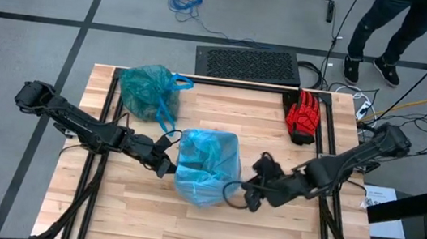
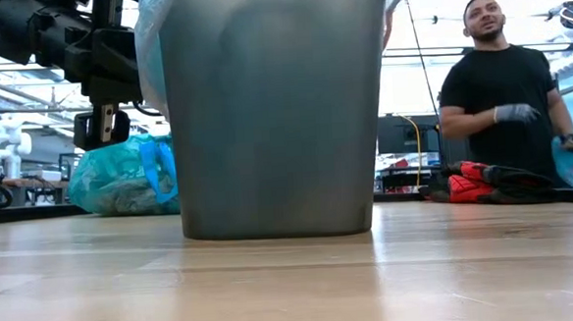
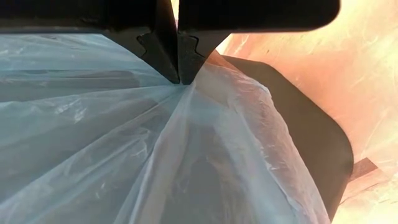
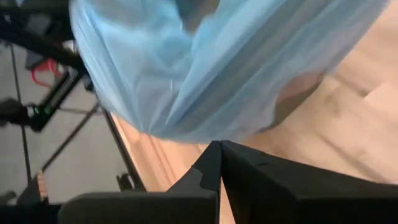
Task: Place trash/remove bag and relplace
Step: Insert the new blue trash bag into the trash bin
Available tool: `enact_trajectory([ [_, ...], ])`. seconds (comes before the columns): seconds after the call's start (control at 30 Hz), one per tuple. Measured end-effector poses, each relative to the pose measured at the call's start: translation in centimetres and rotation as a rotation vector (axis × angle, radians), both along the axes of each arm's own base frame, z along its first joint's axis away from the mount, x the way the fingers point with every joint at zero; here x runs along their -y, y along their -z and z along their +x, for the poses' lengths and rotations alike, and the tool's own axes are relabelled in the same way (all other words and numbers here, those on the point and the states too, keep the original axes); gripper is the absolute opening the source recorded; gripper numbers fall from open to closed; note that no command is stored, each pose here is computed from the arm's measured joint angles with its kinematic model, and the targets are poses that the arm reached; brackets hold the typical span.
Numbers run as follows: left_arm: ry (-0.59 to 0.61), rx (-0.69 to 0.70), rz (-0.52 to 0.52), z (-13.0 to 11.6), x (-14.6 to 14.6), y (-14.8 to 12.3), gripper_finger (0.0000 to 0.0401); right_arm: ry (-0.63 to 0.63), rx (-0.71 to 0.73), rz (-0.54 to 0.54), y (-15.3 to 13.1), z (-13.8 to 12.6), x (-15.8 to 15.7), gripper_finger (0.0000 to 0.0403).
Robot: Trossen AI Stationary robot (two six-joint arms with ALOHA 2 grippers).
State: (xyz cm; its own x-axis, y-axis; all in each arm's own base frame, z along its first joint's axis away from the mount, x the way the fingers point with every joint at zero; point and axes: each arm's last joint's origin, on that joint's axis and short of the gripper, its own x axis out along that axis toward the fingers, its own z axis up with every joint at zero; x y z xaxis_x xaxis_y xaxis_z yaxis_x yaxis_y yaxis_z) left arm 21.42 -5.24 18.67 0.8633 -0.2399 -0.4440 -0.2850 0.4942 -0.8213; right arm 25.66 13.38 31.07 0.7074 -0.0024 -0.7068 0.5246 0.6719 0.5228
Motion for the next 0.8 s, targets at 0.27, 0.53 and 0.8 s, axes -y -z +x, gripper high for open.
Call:
enact_trajectory([
  [0.27, -0.001, 0.002, 0.005, 0.0, 0.0, 0.0, 0.0000, 0.026, 0.030, -0.055, -0.5, 0.9, 2.3, 0.0000],
  [0.53, -0.014, -0.002, 0.008, 0.0, -0.1, 0.0, 0.0000, -0.067, -0.027, -0.039, 2.1, 3.8, 1.9, 0.0000],
  [0.8, -0.048, -0.055, 0.047, -0.3, -0.2, 0.5, 0.0000, -0.061, -0.081, -0.064, 3.7, 4.4, 1.7, 0.0000],
])
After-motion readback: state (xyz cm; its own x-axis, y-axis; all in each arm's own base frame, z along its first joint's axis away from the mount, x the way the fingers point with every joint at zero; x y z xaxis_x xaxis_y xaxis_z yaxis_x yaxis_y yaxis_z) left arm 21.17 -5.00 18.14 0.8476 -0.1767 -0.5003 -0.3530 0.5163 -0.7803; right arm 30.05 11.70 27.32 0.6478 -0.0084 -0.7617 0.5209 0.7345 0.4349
